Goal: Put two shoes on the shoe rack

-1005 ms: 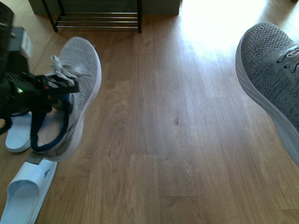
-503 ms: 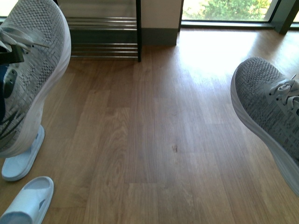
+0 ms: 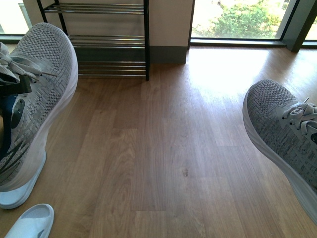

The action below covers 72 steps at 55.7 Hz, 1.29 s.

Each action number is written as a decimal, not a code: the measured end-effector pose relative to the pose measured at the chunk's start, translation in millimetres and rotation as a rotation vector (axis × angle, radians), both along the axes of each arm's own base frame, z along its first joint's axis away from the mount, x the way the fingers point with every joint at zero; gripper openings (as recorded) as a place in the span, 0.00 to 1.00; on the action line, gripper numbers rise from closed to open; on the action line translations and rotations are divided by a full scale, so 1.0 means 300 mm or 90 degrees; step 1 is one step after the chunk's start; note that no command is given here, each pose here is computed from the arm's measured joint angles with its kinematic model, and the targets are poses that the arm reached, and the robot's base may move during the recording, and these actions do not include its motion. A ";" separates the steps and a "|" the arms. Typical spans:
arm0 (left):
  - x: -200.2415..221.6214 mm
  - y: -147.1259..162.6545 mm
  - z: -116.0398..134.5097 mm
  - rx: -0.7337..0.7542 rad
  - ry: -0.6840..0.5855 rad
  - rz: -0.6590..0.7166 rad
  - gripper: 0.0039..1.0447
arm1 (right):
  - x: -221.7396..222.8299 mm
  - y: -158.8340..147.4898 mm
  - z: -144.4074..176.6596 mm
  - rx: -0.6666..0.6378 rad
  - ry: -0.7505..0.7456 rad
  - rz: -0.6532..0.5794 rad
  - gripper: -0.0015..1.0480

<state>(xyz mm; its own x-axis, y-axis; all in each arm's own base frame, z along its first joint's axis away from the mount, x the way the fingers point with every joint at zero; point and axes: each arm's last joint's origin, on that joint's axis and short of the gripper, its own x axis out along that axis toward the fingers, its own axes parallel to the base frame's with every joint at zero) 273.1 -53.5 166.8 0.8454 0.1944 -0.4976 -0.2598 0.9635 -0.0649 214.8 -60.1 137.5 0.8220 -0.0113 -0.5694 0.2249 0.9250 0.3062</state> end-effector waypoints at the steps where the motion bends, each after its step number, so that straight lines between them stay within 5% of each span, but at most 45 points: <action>1: 0.000 0.000 0.000 0.000 0.000 0.000 0.01 | 0.000 0.000 0.000 0.000 0.000 0.000 0.01; 72: -0.001 -0.001 -0.004 0.001 0.003 0.000 0.01 | 0.000 0.001 -0.001 0.000 0.001 0.001 0.01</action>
<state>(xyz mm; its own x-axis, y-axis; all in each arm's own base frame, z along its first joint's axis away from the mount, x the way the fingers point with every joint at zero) 272.7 -53.8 165.4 0.8431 0.1944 -0.5013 -0.2594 0.9637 -0.0627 214.7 -59.8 137.2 0.8214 -0.0102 -0.5703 0.2244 0.9250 0.3066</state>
